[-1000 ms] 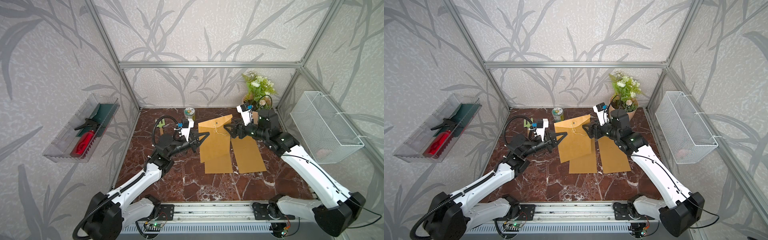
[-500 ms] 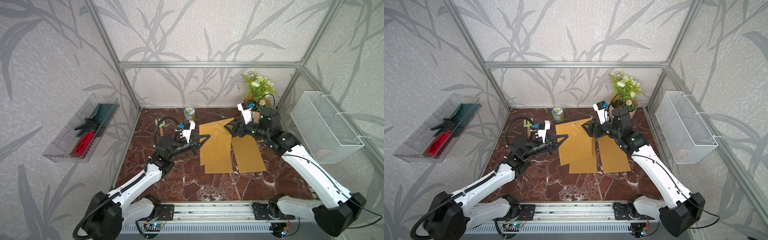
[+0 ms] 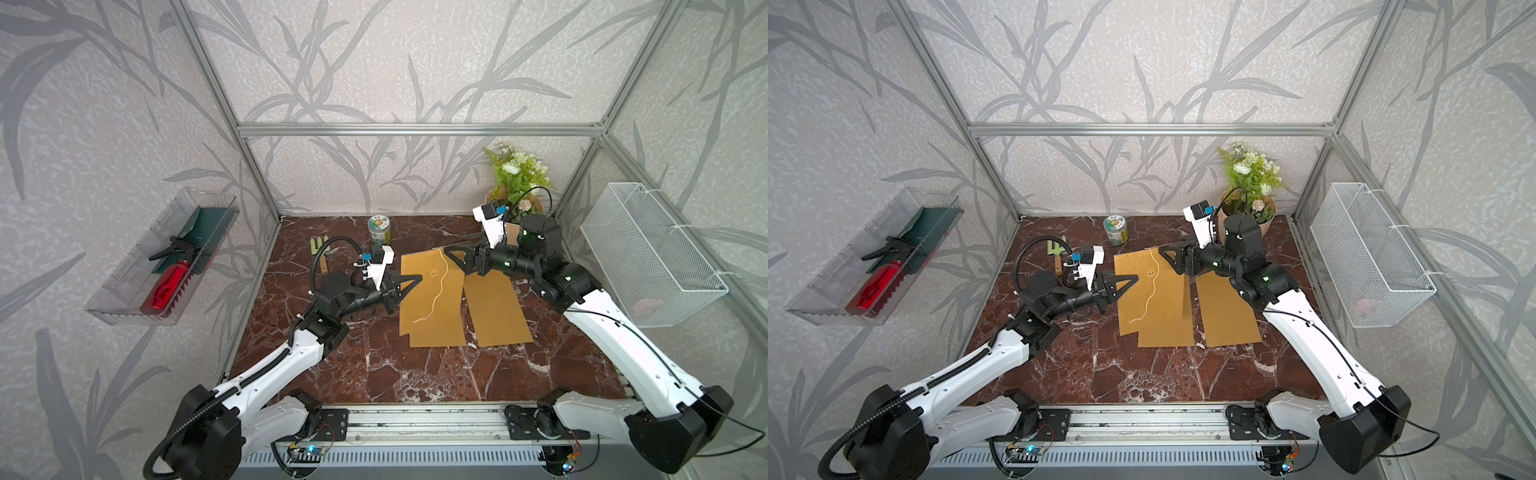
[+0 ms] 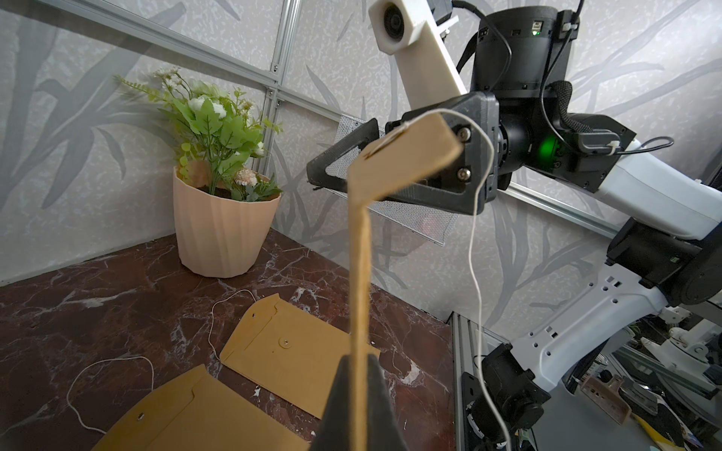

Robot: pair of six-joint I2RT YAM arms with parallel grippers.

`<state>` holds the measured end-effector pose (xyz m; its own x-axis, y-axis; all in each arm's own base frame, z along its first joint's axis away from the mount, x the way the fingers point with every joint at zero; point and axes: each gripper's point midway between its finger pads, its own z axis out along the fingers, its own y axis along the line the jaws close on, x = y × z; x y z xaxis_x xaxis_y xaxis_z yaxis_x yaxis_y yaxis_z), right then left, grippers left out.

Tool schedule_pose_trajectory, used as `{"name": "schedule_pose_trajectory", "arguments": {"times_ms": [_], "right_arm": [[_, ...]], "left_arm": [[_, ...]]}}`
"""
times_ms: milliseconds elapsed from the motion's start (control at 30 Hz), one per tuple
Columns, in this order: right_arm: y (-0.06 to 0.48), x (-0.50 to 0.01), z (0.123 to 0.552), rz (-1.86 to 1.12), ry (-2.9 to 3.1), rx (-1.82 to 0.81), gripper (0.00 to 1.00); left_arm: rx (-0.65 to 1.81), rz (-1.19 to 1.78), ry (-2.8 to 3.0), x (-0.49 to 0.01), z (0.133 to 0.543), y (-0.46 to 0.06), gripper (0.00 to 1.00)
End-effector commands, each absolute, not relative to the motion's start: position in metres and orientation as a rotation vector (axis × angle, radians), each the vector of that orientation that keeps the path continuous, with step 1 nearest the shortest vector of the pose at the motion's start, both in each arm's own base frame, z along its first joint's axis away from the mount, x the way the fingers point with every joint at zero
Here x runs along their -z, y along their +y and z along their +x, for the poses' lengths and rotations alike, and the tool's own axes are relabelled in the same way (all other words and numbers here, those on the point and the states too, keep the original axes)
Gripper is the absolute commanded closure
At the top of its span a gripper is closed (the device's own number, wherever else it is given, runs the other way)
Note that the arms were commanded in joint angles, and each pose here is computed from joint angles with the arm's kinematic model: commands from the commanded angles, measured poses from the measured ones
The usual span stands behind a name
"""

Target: Open the file bag

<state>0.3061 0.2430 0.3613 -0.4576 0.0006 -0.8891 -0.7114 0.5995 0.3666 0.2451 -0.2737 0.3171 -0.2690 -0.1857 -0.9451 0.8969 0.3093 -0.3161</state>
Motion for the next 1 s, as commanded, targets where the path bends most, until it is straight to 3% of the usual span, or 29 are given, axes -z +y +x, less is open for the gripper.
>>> {"name": "schedule_pose_trajectory", "arguments": {"times_ms": [0,467,967], "right_arm": [[0.245,-0.396,0.297,-0.594,1.762,-0.989,0.28],[0.252,-0.395,0.283,-0.653,1.751,-1.082,0.59],[0.250,-0.399,0.275,-0.683,1.738,-1.102,0.81]], "left_arm": [[1.210,0.747,1.461,-0.309,0.235,-0.275,1.00],[1.129,0.761,1.454,-0.299,0.240,-0.272,1.00],[1.058,0.744,1.478,-0.292,0.259,-0.274,1.00]]}}
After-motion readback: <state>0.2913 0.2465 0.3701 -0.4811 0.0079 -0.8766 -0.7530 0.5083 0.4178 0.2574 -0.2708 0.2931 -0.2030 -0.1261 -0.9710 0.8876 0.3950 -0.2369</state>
